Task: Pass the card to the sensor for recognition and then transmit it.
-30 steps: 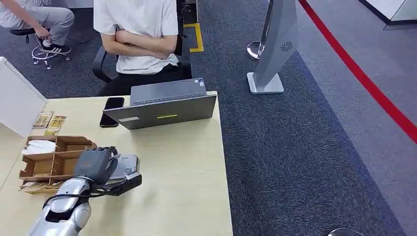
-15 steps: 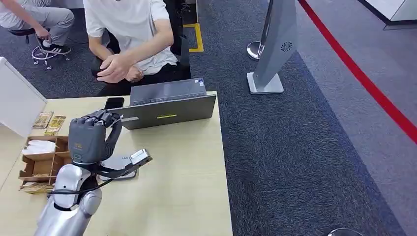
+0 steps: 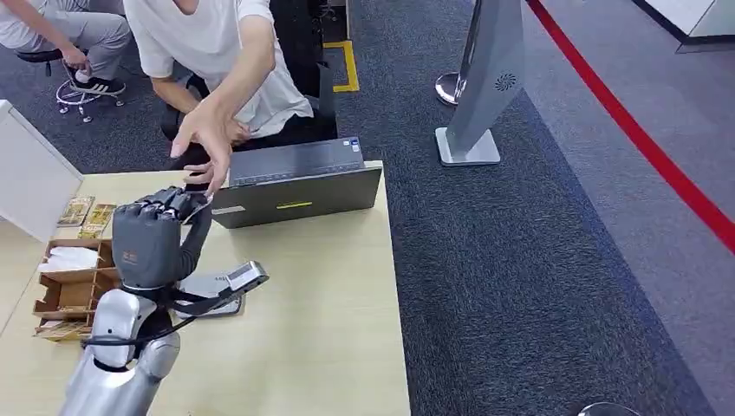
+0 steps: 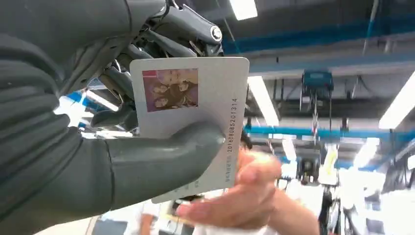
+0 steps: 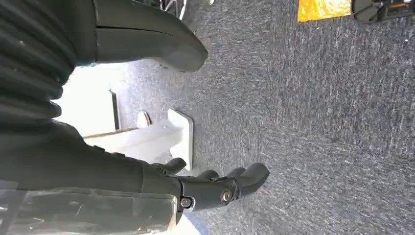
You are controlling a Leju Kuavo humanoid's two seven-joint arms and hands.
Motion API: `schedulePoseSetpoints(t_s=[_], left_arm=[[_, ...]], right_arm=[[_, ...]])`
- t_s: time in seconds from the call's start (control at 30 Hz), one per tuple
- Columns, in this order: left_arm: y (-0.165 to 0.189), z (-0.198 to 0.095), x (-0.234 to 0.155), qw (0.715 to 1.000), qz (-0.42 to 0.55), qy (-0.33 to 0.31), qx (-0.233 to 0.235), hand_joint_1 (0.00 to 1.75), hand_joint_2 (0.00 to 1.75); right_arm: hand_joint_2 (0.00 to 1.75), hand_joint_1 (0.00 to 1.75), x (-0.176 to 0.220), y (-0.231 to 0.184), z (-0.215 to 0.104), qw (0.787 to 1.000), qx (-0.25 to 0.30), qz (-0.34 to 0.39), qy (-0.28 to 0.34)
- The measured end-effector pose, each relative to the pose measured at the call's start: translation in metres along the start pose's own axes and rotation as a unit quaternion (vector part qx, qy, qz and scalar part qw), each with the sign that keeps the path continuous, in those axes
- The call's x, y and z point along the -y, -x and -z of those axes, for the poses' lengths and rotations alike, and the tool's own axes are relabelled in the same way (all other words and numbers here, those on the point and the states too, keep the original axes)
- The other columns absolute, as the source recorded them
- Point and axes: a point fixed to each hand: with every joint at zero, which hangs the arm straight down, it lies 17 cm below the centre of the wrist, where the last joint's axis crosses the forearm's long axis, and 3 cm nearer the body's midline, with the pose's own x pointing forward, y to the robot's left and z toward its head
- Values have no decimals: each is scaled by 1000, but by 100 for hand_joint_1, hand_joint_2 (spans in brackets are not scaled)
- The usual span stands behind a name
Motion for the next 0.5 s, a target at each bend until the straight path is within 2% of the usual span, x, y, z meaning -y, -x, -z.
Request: schedulePoseSetpoints(t_s=[0.2, 0.3, 0.4, 0.5], left_arm=[[-2, 43, -40, 997, 12, -77, 9, 175, 175], [23, 78, -45, 995, 50, -82, -5, 175, 175], [72, 111, -40, 993, 91, -73, -34, 175, 175], [102, 130, -41, 991, 101, -70, -52, 175, 175]], right_arm=[[175, 0, 1, -6, 0, 999, 17, -35, 3], [175, 0, 1, -11, -1, 998, 28, -54, 4], [175, 0, 2, -16, -1, 997, 38, -63, 6], [175, 0, 1, -17, -2, 997, 40, -69, 4]])
